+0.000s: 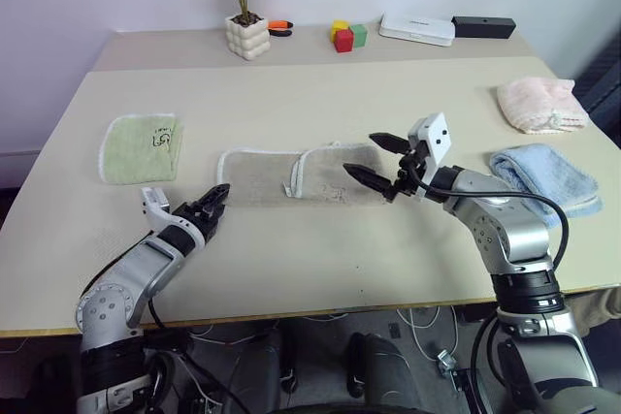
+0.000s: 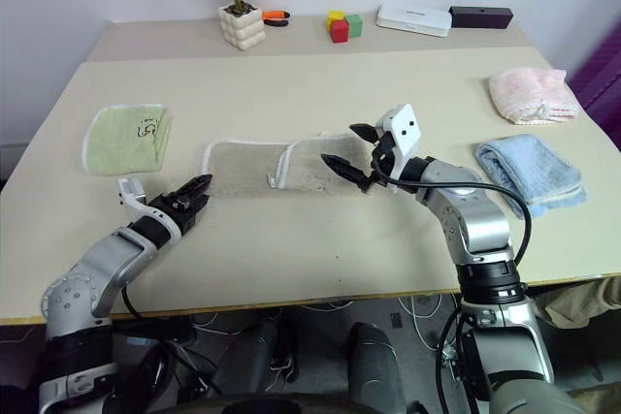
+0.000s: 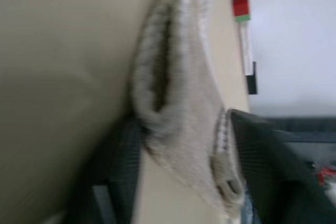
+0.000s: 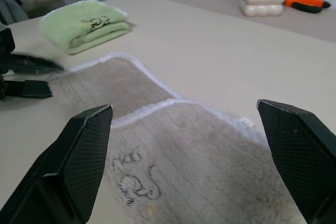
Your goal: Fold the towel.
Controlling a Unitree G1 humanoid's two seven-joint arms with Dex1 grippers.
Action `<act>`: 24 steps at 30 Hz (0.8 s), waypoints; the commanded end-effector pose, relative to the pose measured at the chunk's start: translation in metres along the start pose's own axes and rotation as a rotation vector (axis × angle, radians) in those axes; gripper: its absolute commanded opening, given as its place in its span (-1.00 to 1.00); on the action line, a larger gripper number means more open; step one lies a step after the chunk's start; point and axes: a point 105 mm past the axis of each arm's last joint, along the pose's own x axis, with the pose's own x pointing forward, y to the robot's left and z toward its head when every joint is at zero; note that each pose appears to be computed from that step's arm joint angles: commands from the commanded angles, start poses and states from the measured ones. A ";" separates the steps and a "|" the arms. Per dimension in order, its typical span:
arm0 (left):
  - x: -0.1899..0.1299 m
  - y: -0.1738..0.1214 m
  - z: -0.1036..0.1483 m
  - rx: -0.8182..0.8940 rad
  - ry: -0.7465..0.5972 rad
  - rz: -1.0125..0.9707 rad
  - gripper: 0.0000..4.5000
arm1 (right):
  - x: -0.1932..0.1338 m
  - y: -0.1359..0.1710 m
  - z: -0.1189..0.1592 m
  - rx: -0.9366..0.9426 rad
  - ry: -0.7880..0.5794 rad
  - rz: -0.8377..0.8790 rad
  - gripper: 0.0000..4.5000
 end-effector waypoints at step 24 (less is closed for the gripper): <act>0.098 -0.152 -0.144 0.890 0.446 -0.780 -0.98 | -0.106 -0.047 0.020 -0.224 0.082 -0.216 1.00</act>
